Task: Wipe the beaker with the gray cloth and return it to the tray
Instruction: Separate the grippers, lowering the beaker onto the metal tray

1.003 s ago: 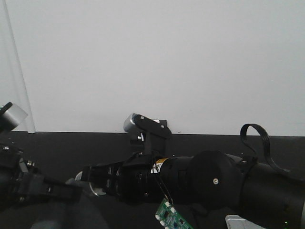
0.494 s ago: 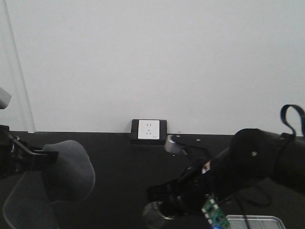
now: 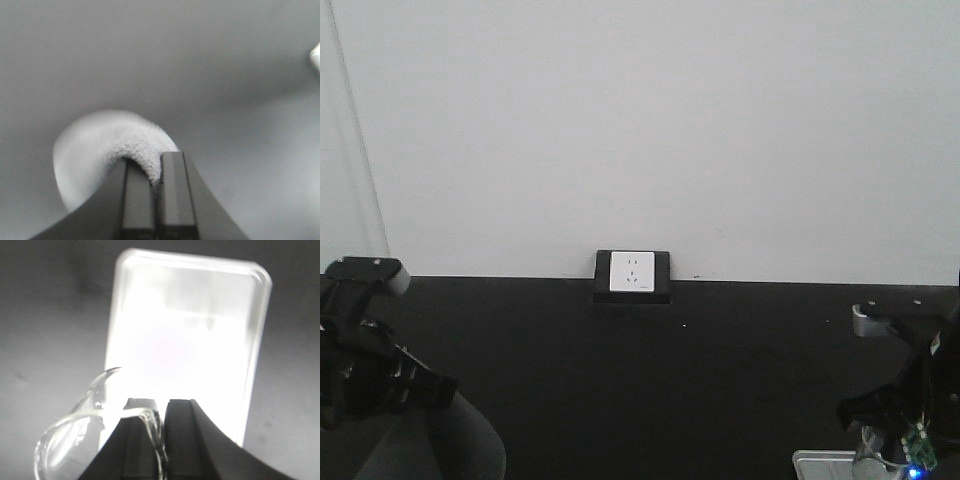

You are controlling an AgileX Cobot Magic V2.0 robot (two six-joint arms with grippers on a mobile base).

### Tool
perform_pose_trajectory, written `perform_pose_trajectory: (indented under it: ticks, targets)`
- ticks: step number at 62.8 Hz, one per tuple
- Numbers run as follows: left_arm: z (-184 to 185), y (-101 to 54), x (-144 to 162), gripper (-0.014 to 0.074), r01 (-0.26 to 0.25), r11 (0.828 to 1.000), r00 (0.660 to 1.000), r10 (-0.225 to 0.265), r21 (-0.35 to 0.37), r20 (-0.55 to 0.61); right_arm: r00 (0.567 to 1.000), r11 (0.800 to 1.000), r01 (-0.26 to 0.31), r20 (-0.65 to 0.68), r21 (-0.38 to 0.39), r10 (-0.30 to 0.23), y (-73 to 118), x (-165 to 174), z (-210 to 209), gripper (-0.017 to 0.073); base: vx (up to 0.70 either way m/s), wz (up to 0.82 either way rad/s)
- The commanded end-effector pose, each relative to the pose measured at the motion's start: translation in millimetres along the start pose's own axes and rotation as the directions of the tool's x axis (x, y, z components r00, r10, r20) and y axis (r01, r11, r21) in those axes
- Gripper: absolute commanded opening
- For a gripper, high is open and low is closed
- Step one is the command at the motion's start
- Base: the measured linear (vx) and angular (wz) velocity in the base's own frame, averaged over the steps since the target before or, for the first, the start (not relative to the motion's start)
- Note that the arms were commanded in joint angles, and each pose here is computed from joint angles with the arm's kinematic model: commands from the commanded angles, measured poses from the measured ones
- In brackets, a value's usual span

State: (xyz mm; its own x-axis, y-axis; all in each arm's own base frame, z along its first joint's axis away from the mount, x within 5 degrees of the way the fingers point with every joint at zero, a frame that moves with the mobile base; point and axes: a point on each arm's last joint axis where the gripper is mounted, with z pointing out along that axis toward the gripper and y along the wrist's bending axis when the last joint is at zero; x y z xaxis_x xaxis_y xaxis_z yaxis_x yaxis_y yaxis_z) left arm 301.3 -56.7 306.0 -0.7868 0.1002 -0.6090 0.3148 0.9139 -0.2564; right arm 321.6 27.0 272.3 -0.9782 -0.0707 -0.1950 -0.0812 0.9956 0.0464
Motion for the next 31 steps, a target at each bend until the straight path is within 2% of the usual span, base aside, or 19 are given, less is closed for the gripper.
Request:
perform_pose_trajectory:
  ticks: [1,9,18,25,31]
  targets:
    - [0.3,-0.7,-12.4,0.0239,0.015,1.0,0.998,-0.015,0.0,0.063,0.999,1.0,-0.009,0.033,0.017,0.008,-9.3,-5.5,-6.5,-0.001,0.0,0.0]
    - [14.5,5.3,-8.9,0.0373,0.013,1.0,1.0,-0.013,-0.01,0.008,1.0,1.0,-0.01,-0.01,0.019,0.01,-11.9,-11.7,14.7,-0.001,0.0,0.0]
    - [16.3,4.7,-5.9,0.051,0.012,1.0,1.0,-0.012,0.004,-0.026,0.999,1.0,-0.016,-0.034,0.018,0.017,-13.1,-17.7,34.5,-0.001,0.0,0.0]
    - [16.1,3.3,-2.9,0.0585,0.014,1.0,0.998,-0.013,0.018,-0.06,0.999,1.0,-0.017,-0.049,0.018,0.018,-13.8,-20.4,45.9,-0.001,0.0,0.0]
    - [14.8,1.5,-0.2,0.0609,0.015,0.999,0.996,-0.012,0.033,-0.089,0.999,1.0,-0.021,-0.047,0.014,0.022,-13.8,-22.9,52.7,-0.0008,0.0,0.0]
